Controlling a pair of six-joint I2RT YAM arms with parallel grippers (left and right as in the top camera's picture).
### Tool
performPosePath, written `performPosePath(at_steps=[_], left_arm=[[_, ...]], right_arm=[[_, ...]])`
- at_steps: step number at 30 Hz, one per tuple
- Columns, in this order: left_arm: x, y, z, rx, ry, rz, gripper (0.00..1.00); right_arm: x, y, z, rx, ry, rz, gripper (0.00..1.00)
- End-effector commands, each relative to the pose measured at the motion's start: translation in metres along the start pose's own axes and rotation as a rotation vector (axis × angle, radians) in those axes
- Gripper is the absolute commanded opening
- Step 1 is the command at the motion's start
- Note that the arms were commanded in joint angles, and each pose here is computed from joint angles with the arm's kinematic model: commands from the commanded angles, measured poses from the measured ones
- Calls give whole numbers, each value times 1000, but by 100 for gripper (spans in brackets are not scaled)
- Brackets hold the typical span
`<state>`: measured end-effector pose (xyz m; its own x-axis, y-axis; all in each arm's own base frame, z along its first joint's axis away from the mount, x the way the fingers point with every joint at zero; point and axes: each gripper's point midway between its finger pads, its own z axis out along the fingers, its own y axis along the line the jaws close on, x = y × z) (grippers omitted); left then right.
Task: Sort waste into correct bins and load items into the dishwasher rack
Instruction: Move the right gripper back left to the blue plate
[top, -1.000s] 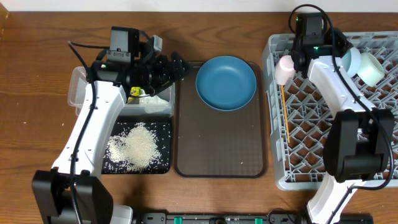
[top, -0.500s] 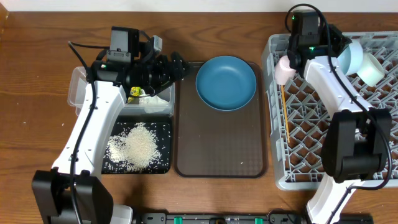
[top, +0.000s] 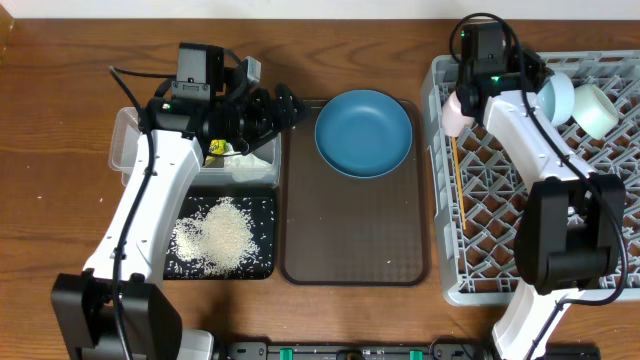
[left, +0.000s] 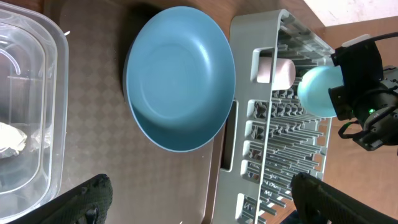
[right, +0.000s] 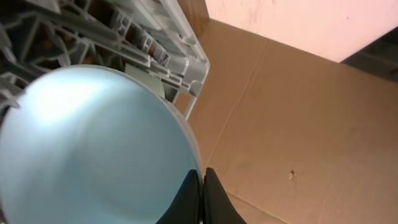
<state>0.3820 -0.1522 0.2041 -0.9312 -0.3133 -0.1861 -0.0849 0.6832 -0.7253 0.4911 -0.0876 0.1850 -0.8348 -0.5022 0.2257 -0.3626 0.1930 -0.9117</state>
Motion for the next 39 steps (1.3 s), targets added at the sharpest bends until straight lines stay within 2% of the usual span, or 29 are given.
performPosePath(at_steps=[1,3,7,10,12,13,20,25,29,35,39], left_arm=[[-3,-3,-5,0,-18,10,94],[-3,-3,-5,0,-18,10,94],[-3,-3,-5,0,-18,10,95],[-3,-3,-5,0,-18,10,94],[-3,-3,-5,0,-18,10,94],[-3,-3,-5,0,-18,10,94],[-3,-3,-5,0,-18,9,95],[-3,-3,-5,0,-18,10,94],[-3,-3,-5,0,-18,10,94],[-3,-3,-5,0,-18,9,94],[-3,-3,-5,0,-18,10,94]], right_arm=[[-20,13,-16,-9,-55,-3,2],[-25,15,-22,-8,-73,-9,15],[-37,19,-36,-8,-115,-7,26],[-43,21,-45,-6,-136,-2,48],[-45,21,-49,-5,-144,9,58],[-46,22,-50,-5,-147,19,59],[-46,27,-52,-39,-150,221,61],[-62,64,-64,-237,-246,274,60],[-88,104,-99,-482,-383,296,60],[-115,144,-165,-712,-555,230,59],[-125,162,-203,-832,-616,244,59]])
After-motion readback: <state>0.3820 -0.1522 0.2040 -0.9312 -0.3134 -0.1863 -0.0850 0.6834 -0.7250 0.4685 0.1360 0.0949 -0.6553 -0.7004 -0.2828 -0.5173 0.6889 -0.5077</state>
